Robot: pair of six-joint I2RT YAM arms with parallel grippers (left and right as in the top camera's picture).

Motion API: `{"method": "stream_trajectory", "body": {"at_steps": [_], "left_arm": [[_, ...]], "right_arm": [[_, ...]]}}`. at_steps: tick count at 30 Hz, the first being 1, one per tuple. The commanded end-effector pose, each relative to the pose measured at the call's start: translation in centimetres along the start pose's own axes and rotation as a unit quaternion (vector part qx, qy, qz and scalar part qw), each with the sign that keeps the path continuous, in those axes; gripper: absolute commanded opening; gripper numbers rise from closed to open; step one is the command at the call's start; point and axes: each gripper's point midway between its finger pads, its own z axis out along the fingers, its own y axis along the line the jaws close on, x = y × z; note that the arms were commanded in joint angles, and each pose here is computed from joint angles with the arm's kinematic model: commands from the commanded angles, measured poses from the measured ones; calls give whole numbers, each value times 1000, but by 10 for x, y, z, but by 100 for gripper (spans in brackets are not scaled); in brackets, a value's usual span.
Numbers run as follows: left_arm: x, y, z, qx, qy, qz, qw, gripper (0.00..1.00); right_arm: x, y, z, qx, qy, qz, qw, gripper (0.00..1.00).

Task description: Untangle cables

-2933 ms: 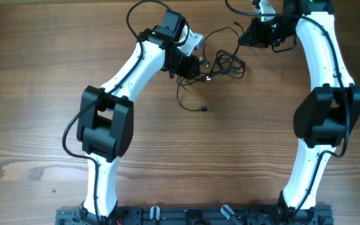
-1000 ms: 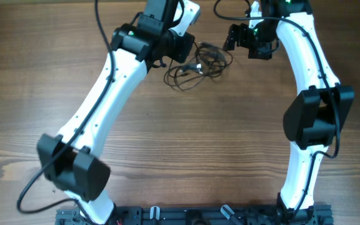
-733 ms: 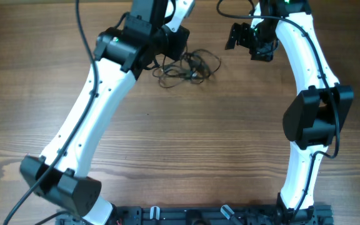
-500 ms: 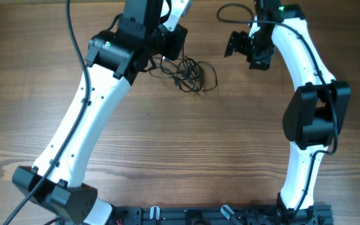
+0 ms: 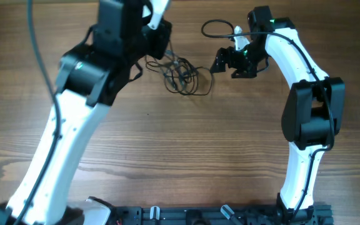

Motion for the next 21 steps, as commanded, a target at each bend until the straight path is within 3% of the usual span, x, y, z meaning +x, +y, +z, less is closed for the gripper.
{"method": "stream_trajectory", "body": {"at_steps": [1, 8, 21], "left_arm": [[-27, 29, -54, -62, -63, -16, 996, 4], [-39, 33, -92, -65, -103, -22, 992, 4], [-31, 30, -68, -63, -76, -18, 995, 4]], "right_arm": [[10, 36, -3, -97, 9, -89, 991, 94], [32, 66, 6, -135, 41, -159, 977, 97], [57, 133, 13, -247, 51, -251, 934, 97]]}}
